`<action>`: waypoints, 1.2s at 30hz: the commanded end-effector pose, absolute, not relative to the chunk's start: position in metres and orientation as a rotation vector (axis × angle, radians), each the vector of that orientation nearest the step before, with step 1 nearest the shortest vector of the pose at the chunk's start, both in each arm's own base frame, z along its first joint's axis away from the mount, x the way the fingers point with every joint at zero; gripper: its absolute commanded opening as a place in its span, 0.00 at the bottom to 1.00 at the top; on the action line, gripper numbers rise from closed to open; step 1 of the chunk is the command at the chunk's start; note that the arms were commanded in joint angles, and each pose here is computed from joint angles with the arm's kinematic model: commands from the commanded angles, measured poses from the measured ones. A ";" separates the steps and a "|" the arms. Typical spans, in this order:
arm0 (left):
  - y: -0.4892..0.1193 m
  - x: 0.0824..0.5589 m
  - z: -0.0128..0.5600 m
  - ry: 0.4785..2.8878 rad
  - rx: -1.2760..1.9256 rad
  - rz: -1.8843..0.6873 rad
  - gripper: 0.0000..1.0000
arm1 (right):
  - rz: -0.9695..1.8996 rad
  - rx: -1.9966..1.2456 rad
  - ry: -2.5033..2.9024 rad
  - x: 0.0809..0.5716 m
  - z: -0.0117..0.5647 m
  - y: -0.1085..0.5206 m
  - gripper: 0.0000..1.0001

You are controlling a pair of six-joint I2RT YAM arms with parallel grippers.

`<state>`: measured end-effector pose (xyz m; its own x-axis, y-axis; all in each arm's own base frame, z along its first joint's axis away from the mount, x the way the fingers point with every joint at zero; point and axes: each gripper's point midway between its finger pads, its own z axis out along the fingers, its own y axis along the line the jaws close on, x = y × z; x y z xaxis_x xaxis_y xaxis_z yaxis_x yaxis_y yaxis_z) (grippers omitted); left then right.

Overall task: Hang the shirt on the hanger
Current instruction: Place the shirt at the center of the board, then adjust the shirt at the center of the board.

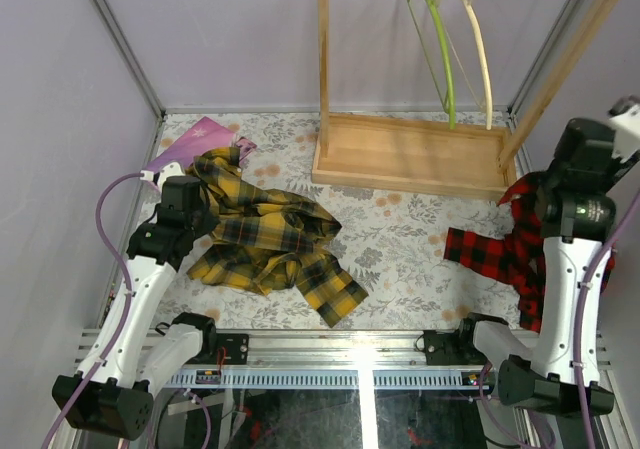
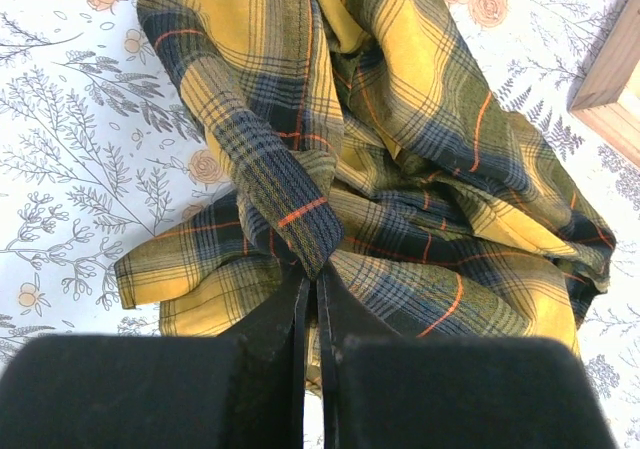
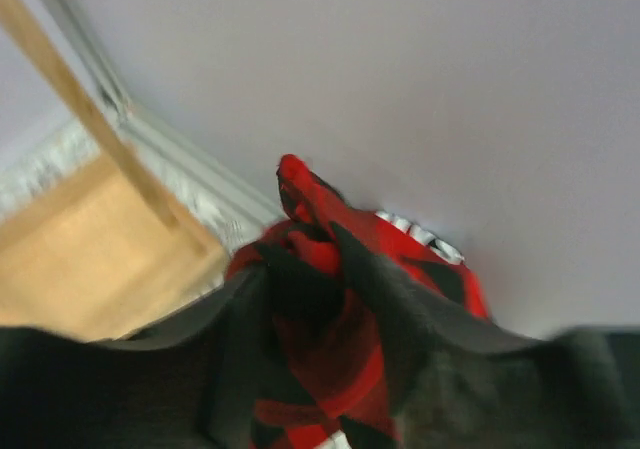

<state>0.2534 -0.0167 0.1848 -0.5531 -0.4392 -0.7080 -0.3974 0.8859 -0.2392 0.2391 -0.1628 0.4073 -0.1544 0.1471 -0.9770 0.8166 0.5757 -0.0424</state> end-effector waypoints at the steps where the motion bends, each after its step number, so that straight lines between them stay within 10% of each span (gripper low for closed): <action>1: -0.027 0.262 0.196 2.188 -0.544 -0.142 0.00 | -0.496 0.874 1.642 0.253 0.364 -0.142 0.66; 9: -0.043 0.273 0.237 2.137 -0.402 -0.243 0.00 | -0.404 0.813 1.649 0.252 0.378 -0.128 0.91; 24: -0.128 0.281 0.331 2.019 -0.119 -0.621 0.00 | 0.321 0.374 1.988 0.245 0.284 0.007 0.89; 36: -0.319 0.197 0.295 2.102 0.201 -0.925 0.00 | 0.445 0.371 2.134 0.228 0.215 0.028 0.89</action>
<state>0.2079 -0.2606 0.2971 -0.6631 -0.1472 -0.7339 0.3928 0.7663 -0.5085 0.2304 0.0177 0.2244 -0.5332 0.4063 -0.7421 0.1304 0.9061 0.4024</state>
